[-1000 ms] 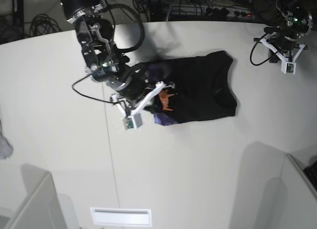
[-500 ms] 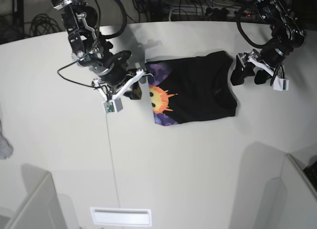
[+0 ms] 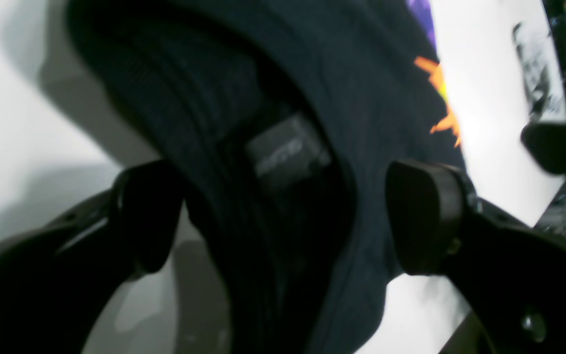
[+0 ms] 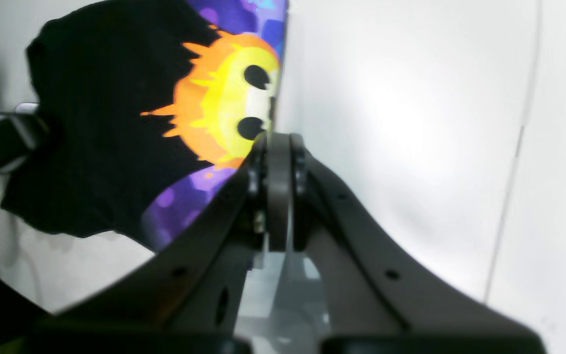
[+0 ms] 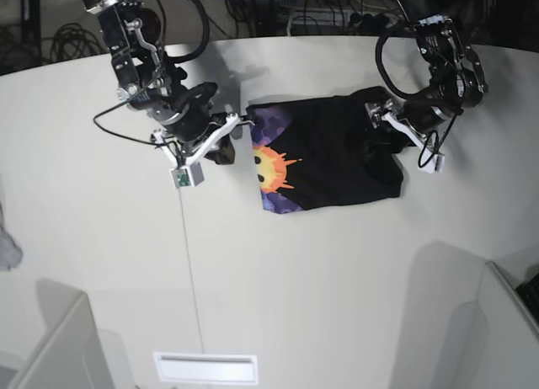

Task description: Fold the T-shirt properly

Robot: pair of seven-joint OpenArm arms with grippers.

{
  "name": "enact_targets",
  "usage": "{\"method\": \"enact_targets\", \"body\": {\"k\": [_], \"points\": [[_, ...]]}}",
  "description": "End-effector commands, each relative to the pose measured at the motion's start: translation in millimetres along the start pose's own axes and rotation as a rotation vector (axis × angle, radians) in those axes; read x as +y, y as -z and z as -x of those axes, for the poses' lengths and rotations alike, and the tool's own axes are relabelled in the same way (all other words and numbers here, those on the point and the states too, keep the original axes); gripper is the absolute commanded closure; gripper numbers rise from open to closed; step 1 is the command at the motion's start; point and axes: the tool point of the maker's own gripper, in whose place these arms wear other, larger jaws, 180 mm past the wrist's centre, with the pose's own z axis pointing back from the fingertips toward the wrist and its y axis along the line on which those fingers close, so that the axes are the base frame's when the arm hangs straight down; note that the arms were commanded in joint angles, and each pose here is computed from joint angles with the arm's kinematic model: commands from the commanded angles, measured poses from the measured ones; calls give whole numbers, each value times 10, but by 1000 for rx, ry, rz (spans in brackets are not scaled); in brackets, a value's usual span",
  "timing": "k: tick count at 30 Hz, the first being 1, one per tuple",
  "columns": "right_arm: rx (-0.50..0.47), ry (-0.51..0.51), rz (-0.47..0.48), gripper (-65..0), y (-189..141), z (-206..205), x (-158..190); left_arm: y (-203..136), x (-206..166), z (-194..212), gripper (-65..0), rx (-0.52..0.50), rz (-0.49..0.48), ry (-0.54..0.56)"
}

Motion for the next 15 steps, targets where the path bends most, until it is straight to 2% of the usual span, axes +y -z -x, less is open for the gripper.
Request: {"method": "enact_targets", "body": {"k": [1, 2, 4, 12, 14, 15], "points": [[-53, -12, -12, 0, -28, -156, 38, 22, -13, -33, -629, 9, 0, 15], [-53, -12, -12, 0, -28, -156, 38, 61, -38, -20, -620, 11, 7, 9], [-54, -11, -11, 0, -29, -159, 33, 119, -81, -18, -563, 7, 14, 0], [-60, -1, 8, 0, -45, -177, -46, 210, -102, 14, -72, 75, -11, 12], [-68, 26, 40, 0, -80, -174, -171, 214, -90, 17, 0, 102, -20, 32], [-72, 37, 56, 0, -96, -179, -232, 219, -90, 37, 0, 118, -23, 41]]}}
